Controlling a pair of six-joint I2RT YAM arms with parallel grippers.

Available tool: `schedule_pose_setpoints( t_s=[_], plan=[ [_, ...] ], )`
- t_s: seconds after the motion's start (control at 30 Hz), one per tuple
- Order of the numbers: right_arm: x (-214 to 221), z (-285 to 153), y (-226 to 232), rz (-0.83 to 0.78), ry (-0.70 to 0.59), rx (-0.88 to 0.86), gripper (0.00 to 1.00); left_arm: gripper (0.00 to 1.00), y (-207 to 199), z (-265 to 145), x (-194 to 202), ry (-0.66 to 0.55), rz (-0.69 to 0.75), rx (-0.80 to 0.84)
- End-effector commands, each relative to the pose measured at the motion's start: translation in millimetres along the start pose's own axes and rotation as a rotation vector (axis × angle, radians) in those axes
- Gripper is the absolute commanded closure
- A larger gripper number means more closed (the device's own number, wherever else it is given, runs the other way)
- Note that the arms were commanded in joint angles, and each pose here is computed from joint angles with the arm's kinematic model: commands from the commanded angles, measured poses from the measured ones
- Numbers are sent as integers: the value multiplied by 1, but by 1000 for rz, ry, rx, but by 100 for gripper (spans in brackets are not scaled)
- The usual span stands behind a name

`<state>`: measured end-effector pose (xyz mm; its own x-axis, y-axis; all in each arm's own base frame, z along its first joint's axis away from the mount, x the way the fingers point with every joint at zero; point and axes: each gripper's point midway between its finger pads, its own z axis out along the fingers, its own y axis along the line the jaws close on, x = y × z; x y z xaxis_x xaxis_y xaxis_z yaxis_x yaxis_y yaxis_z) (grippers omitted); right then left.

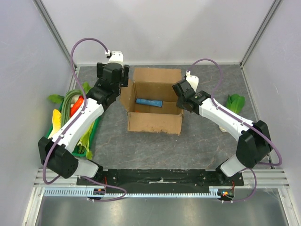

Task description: Unpack the express box

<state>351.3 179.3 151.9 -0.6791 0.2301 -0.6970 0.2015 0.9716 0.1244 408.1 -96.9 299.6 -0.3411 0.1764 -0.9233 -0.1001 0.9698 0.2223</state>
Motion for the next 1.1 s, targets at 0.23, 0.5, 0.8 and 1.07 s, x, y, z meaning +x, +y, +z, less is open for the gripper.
schedule_pose_setpoints(
  t_s=[0.23,0.5,0.8,1.07],
  plan=[
    [-6,0,-1,21,-15,5,67,12,-11,24,57,208,-12,37],
    [-7,-2,-1,19,-15,1,67,35,-23,28,62,251,-49,68],
    [-13,-4,2,22,-26,-8,67,36,-50,-7,16,157,-332,285],
    [-19,-10,5,19,-37,-31,65,33,-60,-22,44,232,-360,353]
  ],
)
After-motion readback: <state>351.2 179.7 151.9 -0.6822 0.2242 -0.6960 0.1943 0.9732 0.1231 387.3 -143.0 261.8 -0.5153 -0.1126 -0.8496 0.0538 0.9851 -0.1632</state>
